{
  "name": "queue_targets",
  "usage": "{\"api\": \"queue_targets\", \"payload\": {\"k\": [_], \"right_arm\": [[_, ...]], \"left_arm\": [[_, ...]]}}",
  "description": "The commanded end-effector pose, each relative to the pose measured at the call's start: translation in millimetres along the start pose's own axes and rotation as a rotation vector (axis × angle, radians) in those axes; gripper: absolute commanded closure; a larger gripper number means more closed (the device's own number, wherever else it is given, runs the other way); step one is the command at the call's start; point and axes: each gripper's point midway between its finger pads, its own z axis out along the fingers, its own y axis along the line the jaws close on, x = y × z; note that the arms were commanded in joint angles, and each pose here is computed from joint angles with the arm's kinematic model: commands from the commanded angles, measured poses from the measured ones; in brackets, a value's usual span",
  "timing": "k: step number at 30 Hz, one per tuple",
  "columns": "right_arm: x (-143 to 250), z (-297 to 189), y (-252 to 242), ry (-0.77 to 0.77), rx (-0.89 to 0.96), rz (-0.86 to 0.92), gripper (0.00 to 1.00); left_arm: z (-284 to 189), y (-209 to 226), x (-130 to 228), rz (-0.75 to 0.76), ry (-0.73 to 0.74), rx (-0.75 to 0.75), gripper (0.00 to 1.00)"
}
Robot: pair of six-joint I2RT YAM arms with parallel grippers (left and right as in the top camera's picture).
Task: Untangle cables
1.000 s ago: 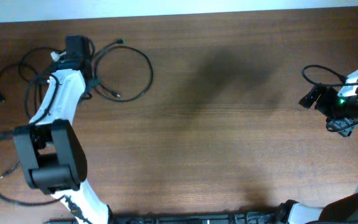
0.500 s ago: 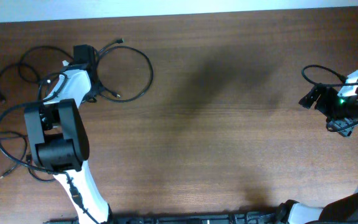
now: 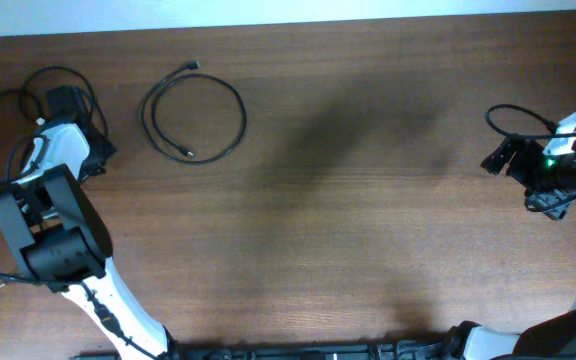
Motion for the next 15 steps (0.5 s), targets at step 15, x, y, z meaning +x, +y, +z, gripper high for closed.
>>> {"api": "queue_targets", "payload": {"k": [15], "right_arm": [[-1,-1,0,-0.002,-0.002,0.005,0.01]], "left_arm": [[-268,-46,-22,0.142,-0.328,0.531,1.0]]}}
